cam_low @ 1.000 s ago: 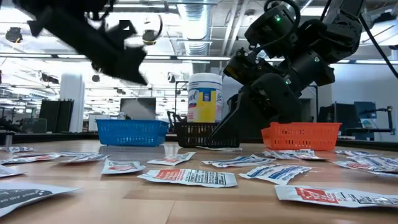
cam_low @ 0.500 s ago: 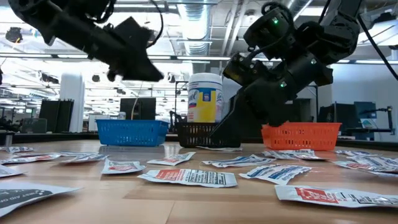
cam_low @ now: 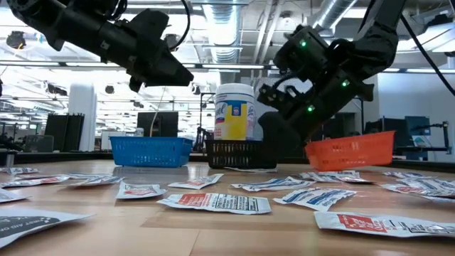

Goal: Pick & Place First Aid Supplies
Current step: Put the blue bandage into the blue bin

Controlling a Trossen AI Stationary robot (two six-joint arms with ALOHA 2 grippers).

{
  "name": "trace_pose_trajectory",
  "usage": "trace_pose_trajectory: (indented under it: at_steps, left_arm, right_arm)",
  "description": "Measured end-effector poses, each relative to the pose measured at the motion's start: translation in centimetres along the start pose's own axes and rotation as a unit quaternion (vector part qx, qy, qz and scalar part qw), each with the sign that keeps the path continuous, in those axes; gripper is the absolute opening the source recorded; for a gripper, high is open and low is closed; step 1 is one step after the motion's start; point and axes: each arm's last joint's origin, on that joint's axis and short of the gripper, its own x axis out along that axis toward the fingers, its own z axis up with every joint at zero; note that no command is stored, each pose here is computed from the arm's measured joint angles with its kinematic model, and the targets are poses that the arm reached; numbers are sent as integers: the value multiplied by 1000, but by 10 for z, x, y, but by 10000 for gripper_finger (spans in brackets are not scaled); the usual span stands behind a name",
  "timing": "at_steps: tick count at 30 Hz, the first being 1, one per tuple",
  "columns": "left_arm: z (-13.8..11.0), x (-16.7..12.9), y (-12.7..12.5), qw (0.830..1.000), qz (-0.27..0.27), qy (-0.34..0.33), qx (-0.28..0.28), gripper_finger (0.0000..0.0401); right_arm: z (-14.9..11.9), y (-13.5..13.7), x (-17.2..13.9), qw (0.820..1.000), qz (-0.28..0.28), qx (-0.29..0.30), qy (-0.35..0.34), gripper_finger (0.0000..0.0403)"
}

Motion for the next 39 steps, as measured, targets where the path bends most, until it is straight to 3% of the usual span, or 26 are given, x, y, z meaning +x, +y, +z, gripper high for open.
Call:
trace_pose_trajectory:
  at_steps: [6, 13, 25, 27, 35, 39]
  left_arm:
    - [0, 0, 0, 1000, 0, 0, 0, 104]
    - [0, 0, 0, 1000, -1, -2, -1, 104]
    - [1, 0, 0, 1000, -1, -3, -5, 104]
    - [0, 0, -1, 1000, -2, -3, -6, 104]
    - [-3, -2, -15, 995, -95, 10, -10, 104]
    - [-10, 0, -23, 993, -113, 12, -8, 104]
  right_arm:
    - [-3, -4, 1, 999, 16, 22, 30, 137]
    - [-4, 2, -1, 999, 40, -13, 32, 129]
    - [-6, 8, -2, 989, 129, -41, 53, 10]
    - [-6, 9, -3, 988, 135, -41, 55, 5]
    - [-3, 14, -3, 987, 143, -56, 51, 6]
    - [3, 28, -6, 983, 163, -70, 45, 4]
